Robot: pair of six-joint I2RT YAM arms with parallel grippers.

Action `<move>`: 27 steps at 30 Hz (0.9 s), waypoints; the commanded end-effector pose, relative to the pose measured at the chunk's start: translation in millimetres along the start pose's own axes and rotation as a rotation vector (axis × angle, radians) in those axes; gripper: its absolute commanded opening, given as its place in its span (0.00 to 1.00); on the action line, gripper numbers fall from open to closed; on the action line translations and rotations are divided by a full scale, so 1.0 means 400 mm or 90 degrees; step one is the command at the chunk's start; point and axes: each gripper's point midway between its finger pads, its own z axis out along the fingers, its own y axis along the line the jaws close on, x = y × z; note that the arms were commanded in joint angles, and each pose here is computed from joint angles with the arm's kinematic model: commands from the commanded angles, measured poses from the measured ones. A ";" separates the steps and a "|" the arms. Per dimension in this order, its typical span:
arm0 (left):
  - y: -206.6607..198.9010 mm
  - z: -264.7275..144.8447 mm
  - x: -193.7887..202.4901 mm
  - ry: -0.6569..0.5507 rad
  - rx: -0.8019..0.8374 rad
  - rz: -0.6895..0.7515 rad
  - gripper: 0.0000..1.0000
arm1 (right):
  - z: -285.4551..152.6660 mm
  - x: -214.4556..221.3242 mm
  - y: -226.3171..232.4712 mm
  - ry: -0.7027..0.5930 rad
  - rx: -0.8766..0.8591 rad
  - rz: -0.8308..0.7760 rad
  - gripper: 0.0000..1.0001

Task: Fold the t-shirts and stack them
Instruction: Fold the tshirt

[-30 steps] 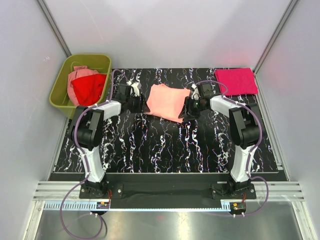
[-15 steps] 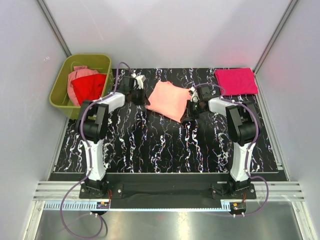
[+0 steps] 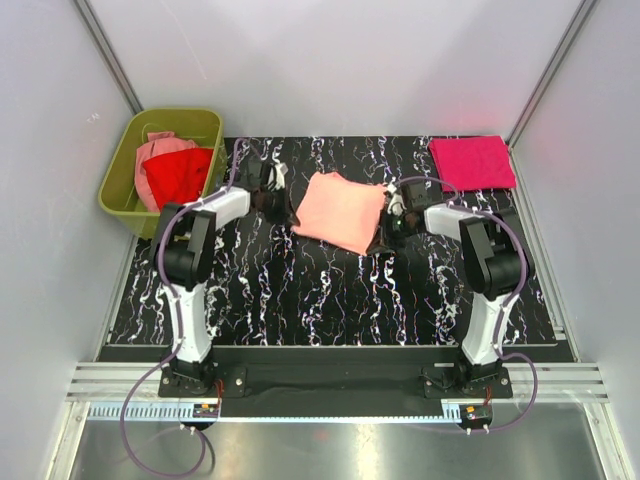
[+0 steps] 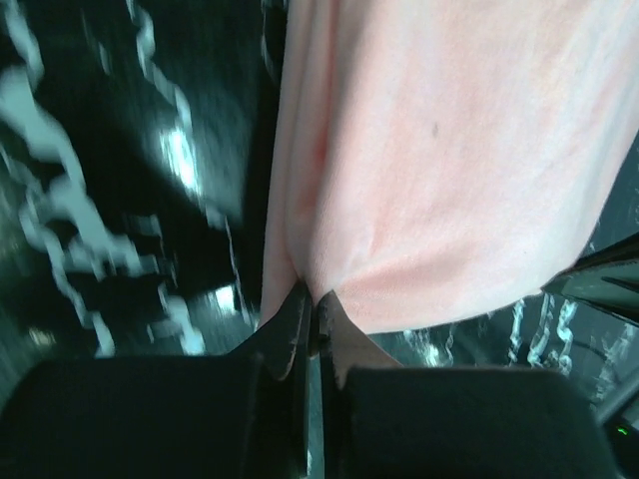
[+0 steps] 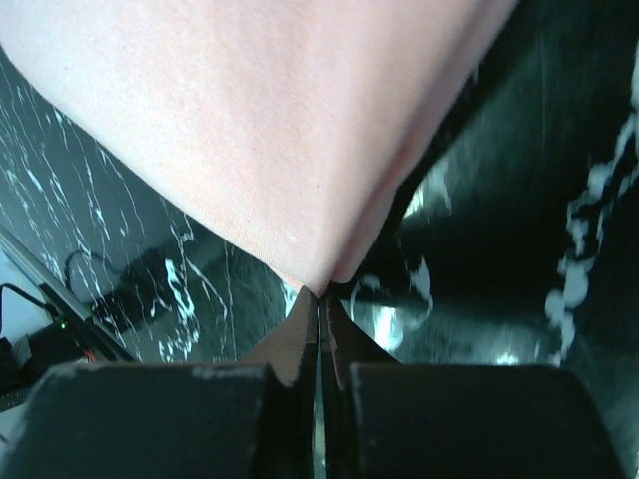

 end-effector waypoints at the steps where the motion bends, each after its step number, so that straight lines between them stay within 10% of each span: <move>1: 0.012 -0.067 0.064 0.014 -0.050 -0.063 0.03 | -0.059 0.051 -0.004 0.011 0.028 0.010 0.00; 8: -0.036 -0.126 0.107 -0.002 -0.021 -0.072 0.20 | -0.101 0.152 0.002 0.024 0.016 0.037 0.00; 15: -0.067 -0.192 0.010 -0.059 -0.092 -0.039 0.40 | -0.171 0.111 0.027 -0.018 0.048 0.036 0.64; 27: -0.208 -0.077 -0.111 -0.083 0.044 0.045 0.42 | -0.202 -0.196 -0.053 -0.139 0.041 0.027 0.82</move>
